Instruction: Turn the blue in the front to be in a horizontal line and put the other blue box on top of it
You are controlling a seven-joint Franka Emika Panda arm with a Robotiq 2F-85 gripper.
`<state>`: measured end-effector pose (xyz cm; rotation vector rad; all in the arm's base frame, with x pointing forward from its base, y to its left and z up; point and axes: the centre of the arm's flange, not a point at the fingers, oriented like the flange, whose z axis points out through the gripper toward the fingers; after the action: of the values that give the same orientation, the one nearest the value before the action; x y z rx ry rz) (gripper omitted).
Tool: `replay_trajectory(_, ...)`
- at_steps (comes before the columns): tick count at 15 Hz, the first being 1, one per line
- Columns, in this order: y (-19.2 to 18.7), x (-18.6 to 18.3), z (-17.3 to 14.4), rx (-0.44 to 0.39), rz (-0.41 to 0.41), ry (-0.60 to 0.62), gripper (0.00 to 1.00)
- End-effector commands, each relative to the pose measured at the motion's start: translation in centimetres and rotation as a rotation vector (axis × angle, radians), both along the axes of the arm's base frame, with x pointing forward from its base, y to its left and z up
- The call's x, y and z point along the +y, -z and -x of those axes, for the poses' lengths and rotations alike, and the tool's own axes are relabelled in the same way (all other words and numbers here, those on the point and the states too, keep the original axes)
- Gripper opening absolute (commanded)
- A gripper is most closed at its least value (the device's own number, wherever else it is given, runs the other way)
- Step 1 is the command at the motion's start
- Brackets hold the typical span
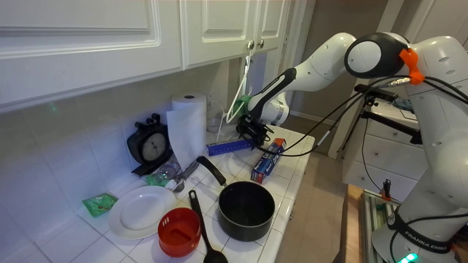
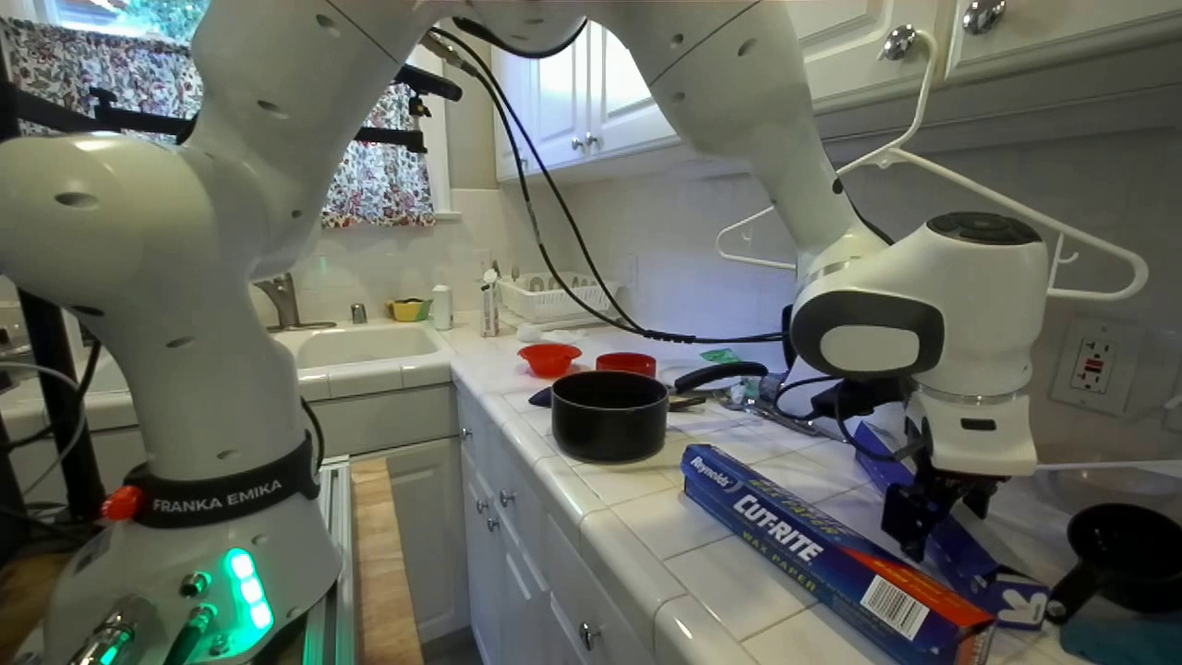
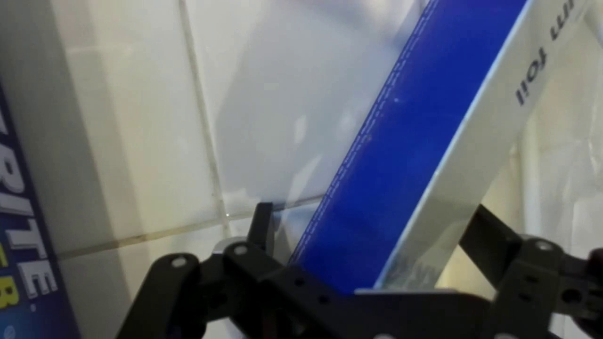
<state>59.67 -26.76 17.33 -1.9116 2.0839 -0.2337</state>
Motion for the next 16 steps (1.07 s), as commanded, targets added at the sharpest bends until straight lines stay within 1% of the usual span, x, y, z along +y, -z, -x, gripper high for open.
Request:
replay_trajectory(1, -0.2, -1.0, -1.3, 0.075, -0.011, -0.042, 1.00)
replay_trajectory(3, -0.7, -1.3, -1.3, 0.108, 0.016, -0.058, 1.00)
replay_trajectory(5, -1.1, -1.5, -1.1, 0.129, 0.071, -0.074, 1.00)
replay_trajectory(8, -1.5, -1.2, -1.0, 0.155, 0.216, -0.143, 1.00)
replay_trajectory(10, -1.7, -0.8, -1.0, 0.167, 0.298, -0.215, 1.00)
replay_trajectory(13, -1.4, -0.1, -1.3, 0.150, 0.386, -0.332, 1.00)
replay_trajectory(16, -0.7, 0.3, -1.3, 0.109, 0.430, -0.426, 1.00)
